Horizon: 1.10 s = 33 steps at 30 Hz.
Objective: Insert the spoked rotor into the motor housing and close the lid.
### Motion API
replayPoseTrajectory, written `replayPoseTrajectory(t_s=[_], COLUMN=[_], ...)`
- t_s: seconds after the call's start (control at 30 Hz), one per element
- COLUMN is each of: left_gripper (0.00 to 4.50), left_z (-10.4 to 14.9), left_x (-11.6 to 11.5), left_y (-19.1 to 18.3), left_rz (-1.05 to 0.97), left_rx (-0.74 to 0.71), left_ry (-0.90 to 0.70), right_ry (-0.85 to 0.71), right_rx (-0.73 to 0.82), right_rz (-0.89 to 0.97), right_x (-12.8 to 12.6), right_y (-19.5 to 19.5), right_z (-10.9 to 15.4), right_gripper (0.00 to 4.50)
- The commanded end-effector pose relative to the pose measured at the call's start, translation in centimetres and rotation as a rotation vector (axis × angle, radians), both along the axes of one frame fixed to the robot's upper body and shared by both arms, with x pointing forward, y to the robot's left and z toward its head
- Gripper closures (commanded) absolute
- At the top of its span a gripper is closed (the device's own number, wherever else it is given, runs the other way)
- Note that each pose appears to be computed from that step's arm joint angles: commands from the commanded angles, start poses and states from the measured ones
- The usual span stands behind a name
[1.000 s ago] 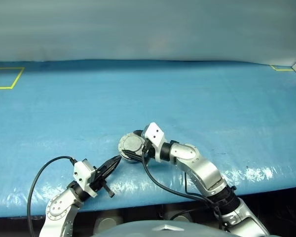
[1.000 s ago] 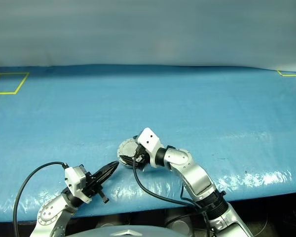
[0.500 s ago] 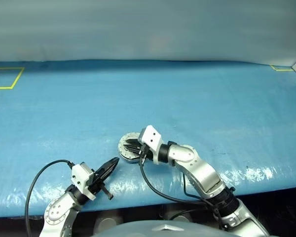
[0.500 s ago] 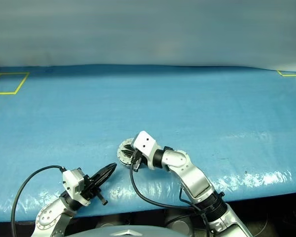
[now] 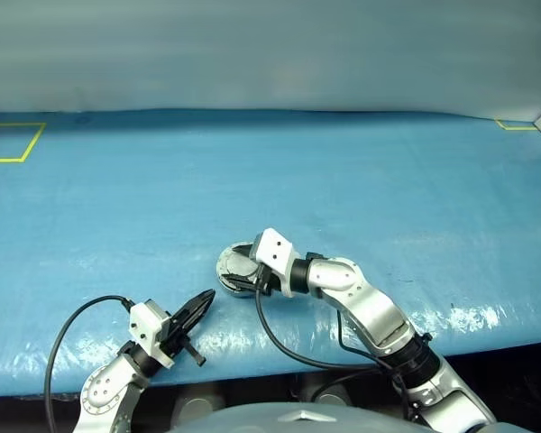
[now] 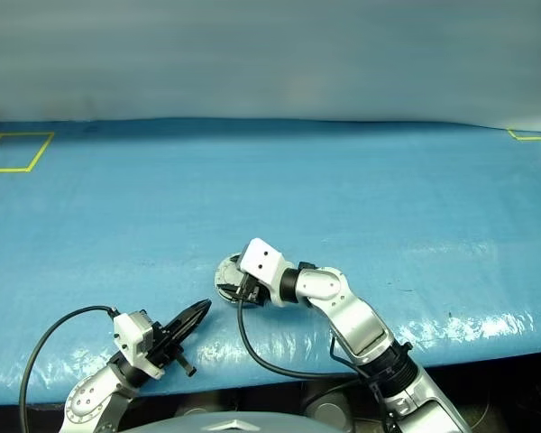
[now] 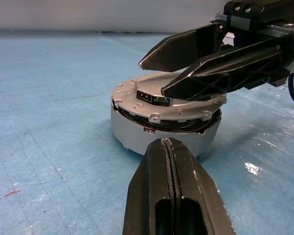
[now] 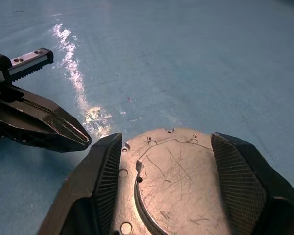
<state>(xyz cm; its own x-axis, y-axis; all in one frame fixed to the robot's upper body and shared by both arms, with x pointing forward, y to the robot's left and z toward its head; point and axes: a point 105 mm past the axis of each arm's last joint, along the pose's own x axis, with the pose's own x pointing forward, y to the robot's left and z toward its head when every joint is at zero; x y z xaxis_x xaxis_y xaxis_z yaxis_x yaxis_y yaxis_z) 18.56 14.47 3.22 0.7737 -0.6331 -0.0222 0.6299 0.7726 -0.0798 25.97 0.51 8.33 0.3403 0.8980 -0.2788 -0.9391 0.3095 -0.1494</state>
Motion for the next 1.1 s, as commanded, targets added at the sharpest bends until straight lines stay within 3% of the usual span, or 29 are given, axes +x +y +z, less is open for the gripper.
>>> replayPoseTrajectory(t_s=[0.03,0.1,0.47,0.6,0.7,0.8,1.1], left_gripper=[4.5,4.5,4.5,4.5,4.5,4.5,4.5], left_z=[0.5,0.5,0.3,0.3,0.3,0.3,0.2], left_x=[-0.1,-0.1,-0.3,-0.3,-0.3,-0.4,-0.3], left_y=[-0.2,-0.2,-0.2,-0.3,-0.3,-0.3,-0.2], left_rz=[-0.009,-0.006,0.011,0.012,0.011,0.013,0.009], left_rx=[-0.006,-0.008,-0.017,-0.02,-0.02,-0.02,-0.016], left_ry=[-0.03,-0.029,-0.023,-0.023,-0.023,-0.023,-0.021], right_ry=[-0.032,-0.024,-0.02,0.03,0.049,0.056,0.043], right_rx=[-0.01,-0.023,-0.081,-0.104,-0.111,-0.097,-0.098], right_rz=[0.028,0.028,-0.003,0.003,0.005,0.004,0.013], right_x=[0.1,0.2,1.3,1.2,1.0,1.0,0.5], right_y=[-0.1,-0.3,-0.7,-0.9,-1.0,-1.0,-0.6], right_z=[1.1,0.9,0.1,-0.5,-0.8,-0.7,-0.5], right_gripper=[0.4,0.04,0.04,0.91,0.91,1.39,1.39])
